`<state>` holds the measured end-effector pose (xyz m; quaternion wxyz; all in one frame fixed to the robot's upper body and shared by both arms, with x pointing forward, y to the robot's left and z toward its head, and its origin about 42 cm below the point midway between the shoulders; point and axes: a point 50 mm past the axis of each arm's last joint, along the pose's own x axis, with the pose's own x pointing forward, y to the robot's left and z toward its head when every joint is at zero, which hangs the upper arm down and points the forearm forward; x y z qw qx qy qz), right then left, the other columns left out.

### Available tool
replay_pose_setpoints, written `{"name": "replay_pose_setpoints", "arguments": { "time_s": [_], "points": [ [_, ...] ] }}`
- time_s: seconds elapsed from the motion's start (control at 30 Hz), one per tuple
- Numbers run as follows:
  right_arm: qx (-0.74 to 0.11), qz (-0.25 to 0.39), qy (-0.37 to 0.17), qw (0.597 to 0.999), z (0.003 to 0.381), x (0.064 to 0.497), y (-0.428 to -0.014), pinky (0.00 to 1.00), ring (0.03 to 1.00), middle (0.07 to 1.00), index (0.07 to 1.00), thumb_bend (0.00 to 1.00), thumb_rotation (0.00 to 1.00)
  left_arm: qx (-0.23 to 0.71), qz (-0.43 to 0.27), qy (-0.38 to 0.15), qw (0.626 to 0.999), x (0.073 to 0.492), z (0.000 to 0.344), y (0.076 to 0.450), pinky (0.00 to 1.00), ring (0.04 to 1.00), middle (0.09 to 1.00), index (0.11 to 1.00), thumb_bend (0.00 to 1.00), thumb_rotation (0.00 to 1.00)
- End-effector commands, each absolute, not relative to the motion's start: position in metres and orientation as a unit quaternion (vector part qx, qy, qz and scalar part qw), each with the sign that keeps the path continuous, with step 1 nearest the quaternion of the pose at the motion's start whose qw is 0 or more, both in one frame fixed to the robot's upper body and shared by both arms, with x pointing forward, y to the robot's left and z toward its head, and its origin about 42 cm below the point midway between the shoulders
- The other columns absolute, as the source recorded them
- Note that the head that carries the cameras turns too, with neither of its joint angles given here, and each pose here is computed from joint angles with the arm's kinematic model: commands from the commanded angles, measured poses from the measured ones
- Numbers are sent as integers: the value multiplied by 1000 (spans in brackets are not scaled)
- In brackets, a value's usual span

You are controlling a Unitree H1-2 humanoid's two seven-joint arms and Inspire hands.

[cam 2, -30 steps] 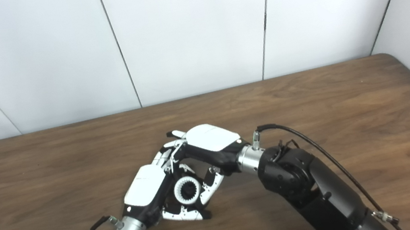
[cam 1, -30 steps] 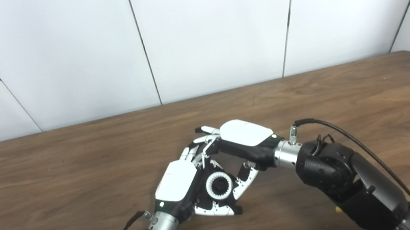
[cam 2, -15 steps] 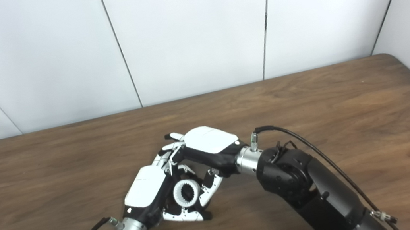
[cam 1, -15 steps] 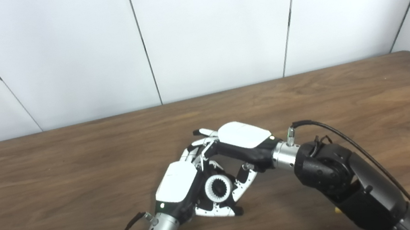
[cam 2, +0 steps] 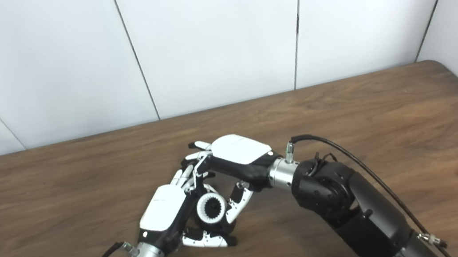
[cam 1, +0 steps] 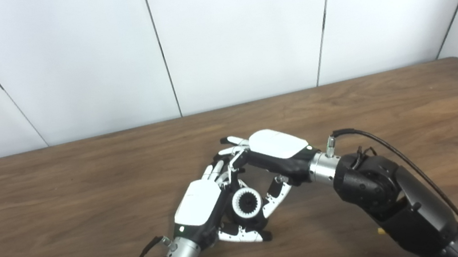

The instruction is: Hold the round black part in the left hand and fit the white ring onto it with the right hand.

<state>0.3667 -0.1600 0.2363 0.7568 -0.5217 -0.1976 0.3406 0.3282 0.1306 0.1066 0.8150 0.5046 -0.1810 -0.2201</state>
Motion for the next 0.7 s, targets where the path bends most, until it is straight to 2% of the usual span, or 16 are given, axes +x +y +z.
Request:
{"name": "replay_pose_setpoints", "arguments": {
  "time_s": [0.0,0.67],
  "points": [
    [-516,320,-242,757,266,371,-156,0,1000,896,475,518,128,533,-268,-102,796,308,63,147,1000,997,873,480,522,49],
    [-511,304,-216,774,258,369,-167,0,1000,901,474,519,126,535,-268,-105,794,307,64,153,1000,994,865,479,522,48]
  ]
}}
